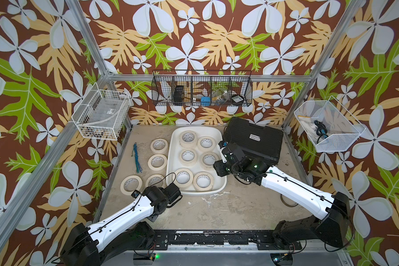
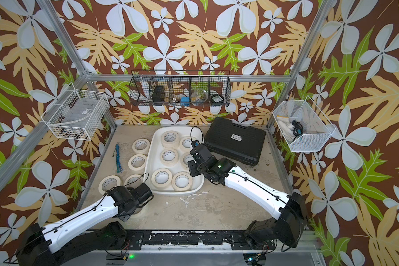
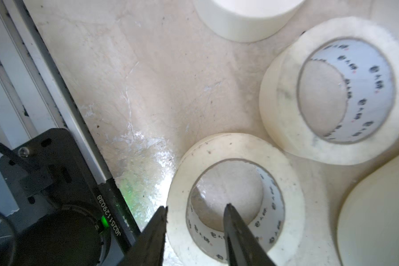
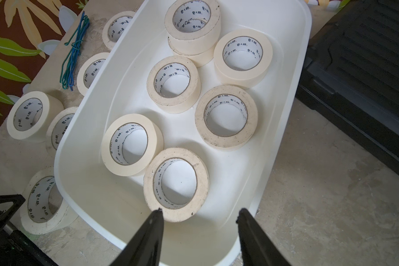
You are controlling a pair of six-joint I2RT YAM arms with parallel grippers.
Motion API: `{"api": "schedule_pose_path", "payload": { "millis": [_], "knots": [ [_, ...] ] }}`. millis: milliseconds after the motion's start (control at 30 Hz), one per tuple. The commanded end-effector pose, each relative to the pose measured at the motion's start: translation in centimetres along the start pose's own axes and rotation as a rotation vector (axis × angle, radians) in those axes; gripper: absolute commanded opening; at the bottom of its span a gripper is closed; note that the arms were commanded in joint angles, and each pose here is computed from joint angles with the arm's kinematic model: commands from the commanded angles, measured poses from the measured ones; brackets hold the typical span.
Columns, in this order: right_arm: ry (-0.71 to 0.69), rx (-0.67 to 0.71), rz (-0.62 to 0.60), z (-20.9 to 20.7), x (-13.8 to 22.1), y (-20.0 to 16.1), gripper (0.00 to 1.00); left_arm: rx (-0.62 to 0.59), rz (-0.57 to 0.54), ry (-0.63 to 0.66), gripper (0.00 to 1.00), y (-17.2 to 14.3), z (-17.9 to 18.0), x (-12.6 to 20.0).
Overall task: Take out the art tape in the storage box
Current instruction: Place the art tape at the center of the board.
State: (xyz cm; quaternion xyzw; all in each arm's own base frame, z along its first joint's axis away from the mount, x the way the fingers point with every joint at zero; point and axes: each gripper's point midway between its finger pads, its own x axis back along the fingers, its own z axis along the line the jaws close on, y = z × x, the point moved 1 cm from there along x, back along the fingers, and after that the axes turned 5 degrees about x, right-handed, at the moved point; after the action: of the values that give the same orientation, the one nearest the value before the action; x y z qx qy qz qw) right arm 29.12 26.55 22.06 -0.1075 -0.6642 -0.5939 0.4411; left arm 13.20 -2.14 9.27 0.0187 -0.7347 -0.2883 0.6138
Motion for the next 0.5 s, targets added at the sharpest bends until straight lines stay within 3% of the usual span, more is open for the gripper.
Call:
{"api": "schedule_pose_path", "payload": {
  "millis": [0,133,467],
  "knots": [
    [0.021,-0.028,-0.026,0.2,0.2,0.8,0.56,-0.055,-0.093,-0.017,0.59,2.2,-0.8,1.6],
    [0.048,-0.077,-0.042,0.0,-0.6,1.7,0.56,-0.141,-0.163,-0.101,0.68,3.9,-4.0,4.4],
    [0.017,-0.18,-0.081,-1.2,-5.5,6.9,0.58,-0.567,-0.226,-0.231,0.67,4.0,-11.0,8.4]
  ]
}}
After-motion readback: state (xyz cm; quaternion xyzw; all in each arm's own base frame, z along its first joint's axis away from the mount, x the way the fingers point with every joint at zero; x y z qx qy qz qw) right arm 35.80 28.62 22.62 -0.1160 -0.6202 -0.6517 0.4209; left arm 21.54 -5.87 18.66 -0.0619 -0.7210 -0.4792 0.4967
